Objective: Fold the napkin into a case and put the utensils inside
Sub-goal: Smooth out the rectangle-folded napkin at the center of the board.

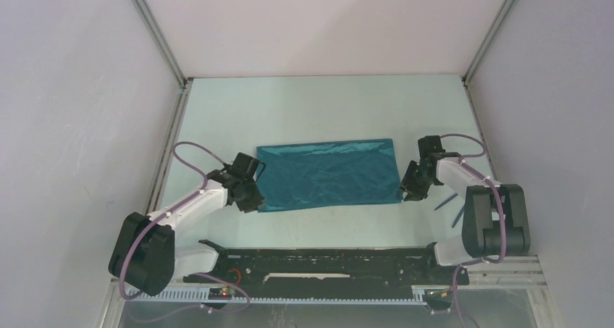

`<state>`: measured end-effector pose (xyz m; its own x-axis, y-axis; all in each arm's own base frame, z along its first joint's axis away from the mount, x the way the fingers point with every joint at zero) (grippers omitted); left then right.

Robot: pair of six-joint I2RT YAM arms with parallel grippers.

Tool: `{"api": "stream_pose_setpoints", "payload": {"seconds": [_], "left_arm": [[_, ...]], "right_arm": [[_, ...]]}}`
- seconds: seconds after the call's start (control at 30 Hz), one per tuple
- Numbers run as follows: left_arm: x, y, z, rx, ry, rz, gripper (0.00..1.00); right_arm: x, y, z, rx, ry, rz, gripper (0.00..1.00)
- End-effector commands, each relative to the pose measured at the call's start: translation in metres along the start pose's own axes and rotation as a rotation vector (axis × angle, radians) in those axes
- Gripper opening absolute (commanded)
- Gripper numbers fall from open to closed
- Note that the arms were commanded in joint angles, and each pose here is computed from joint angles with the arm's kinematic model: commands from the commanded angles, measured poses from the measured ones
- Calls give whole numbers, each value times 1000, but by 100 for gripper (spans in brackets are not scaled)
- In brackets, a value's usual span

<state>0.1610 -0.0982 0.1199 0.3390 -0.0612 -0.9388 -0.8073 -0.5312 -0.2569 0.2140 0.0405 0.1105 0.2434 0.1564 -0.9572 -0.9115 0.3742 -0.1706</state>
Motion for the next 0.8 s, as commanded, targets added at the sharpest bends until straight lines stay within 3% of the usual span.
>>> {"api": "stream_pose_setpoints", "payload": {"seconds": [0.0, 0.2, 0.4, 0.77], "left_arm": [[2, -3, -1, 6, 0, -32, 25], [4, -1, 1, 10, -13, -18, 29], [2, 3, 8, 0, -17, -39, 40], [8, -5, 0, 12, -28, -62, 31]], "right_arm": [[2, -1, 1, -5, 5, -20, 41], [2, -1, 1, -10, 7, -20, 44], [2, -1, 1, -16, 6, -20, 45], [3, 0, 3, -30, -1, -17, 41]]}}
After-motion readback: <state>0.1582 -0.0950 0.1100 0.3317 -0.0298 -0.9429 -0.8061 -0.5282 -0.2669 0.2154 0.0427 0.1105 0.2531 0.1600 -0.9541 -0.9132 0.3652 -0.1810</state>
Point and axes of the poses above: each gripper's point midway between its finger pads, its own x axis out along the fingers, its own z axis along the line the jaws close on, y = z × x, the point moved 10 cm from there along -x, back along the fingers, and after that the axes turned 6 degrees about -x, right-handed, at the moved point
